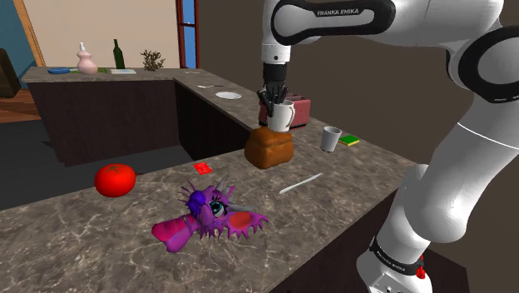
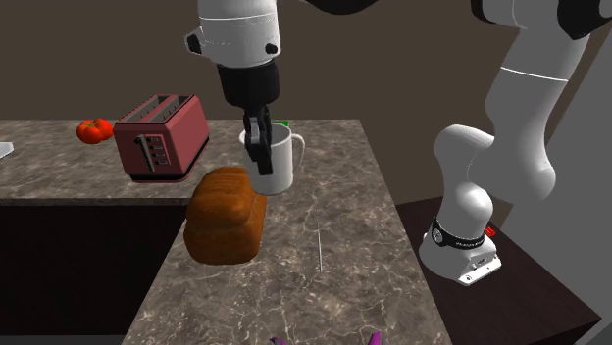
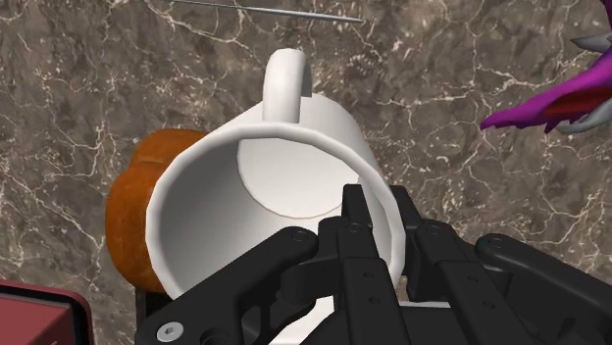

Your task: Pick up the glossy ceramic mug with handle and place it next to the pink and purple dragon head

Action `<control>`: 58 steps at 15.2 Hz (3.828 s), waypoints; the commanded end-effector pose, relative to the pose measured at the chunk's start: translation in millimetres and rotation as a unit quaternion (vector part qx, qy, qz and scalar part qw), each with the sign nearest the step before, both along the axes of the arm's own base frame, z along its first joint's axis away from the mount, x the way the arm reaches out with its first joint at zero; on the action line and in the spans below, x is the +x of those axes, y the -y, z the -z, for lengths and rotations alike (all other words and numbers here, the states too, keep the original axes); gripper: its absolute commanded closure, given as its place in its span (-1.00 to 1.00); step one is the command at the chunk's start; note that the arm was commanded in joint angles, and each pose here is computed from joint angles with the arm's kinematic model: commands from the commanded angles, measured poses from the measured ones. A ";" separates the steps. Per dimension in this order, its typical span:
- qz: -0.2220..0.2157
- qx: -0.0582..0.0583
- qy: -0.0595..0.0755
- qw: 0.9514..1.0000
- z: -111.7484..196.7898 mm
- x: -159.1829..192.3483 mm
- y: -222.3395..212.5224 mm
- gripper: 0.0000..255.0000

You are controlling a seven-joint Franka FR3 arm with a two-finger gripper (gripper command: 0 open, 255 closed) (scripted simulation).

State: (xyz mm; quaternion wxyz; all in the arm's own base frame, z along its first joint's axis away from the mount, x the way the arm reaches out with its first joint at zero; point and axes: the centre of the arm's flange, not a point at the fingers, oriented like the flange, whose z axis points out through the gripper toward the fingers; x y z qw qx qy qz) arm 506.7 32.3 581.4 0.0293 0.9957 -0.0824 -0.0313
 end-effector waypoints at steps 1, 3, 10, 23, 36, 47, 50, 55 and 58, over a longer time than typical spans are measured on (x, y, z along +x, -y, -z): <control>0.001 0.000 0.000 1.000 0.7 7.4 -28.5 1.00; 0.001 0.000 0.000 1.000 0.6 13.0 -54.3 1.00; 0.001 0.000 0.000 1.000 27.0 20.5 -88.5 1.00; 0.001 0.000 0.000 1.000 95.6 20.5 -88.5 1.00; 0.001 0.000 0.000 1.000 164.2 20.5 -88.5 1.00; 0.001 0.000 0.000 1.000 222.0 20.5 -88.5 1.00; 0.001 0.000 0.000 1.000 222.0 20.4 -88.5 1.00; 0.001 0.000 0.000 1.000 222.0 20.5 -88.5 1.00; 0.001 0.000 0.000 1.000 222.0 20.5 -88.5 -1.00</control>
